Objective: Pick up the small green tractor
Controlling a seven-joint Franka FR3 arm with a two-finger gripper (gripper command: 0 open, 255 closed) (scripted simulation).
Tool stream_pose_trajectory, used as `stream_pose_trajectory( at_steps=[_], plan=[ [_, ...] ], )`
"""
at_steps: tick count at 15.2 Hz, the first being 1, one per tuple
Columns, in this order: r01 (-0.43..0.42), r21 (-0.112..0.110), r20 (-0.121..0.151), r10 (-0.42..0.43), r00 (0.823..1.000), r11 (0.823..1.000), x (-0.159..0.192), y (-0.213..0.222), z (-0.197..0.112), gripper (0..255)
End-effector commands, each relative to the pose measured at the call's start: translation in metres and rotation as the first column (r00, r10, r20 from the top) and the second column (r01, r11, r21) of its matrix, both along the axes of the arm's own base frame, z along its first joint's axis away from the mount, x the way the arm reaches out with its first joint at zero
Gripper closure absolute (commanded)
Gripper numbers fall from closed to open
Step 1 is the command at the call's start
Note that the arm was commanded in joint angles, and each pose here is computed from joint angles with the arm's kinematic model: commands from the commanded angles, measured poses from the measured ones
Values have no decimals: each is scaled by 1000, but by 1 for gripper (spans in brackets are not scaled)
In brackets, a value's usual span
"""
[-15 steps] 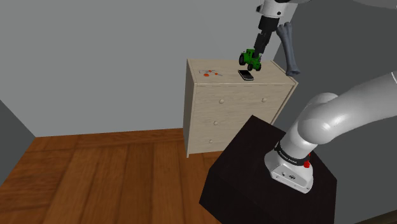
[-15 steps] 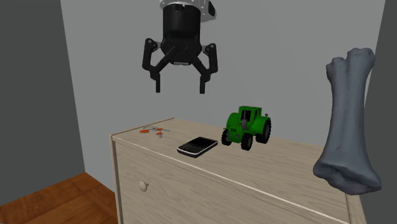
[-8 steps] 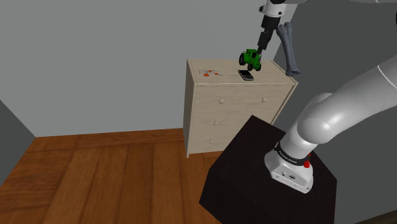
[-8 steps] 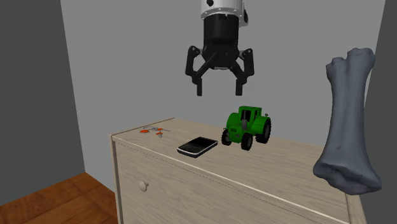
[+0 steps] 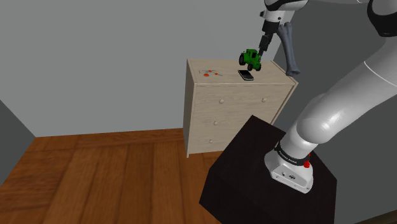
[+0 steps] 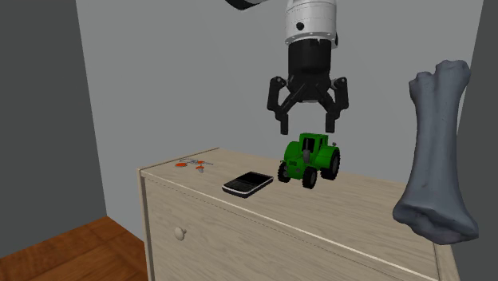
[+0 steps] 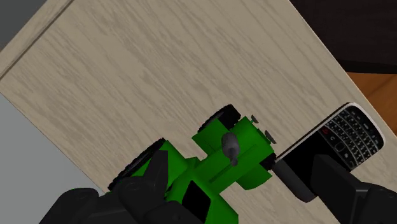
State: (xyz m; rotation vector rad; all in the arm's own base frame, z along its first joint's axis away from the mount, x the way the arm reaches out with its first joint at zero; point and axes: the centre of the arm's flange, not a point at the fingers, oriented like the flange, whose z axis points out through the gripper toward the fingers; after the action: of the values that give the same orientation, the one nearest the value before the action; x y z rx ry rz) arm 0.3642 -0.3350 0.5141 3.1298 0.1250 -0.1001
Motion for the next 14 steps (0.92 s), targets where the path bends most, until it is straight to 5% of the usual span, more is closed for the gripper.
stream_pose_trajectory(
  at_steps=[1, 6, 7, 14],
  plan=[
    [-1, -1, 0, 1, 1000, 1000, 1, 0, -10, 0],
    [-1, -1, 0, 1, 1000, 1000, 1, 0, -24, 0],
    [-1, -1, 0, 1, 1000, 1000, 0, -1, -23, 255],
    [-1, -1, 0, 1, 1000, 1000, 0, -1, -23, 255]
  ],
)
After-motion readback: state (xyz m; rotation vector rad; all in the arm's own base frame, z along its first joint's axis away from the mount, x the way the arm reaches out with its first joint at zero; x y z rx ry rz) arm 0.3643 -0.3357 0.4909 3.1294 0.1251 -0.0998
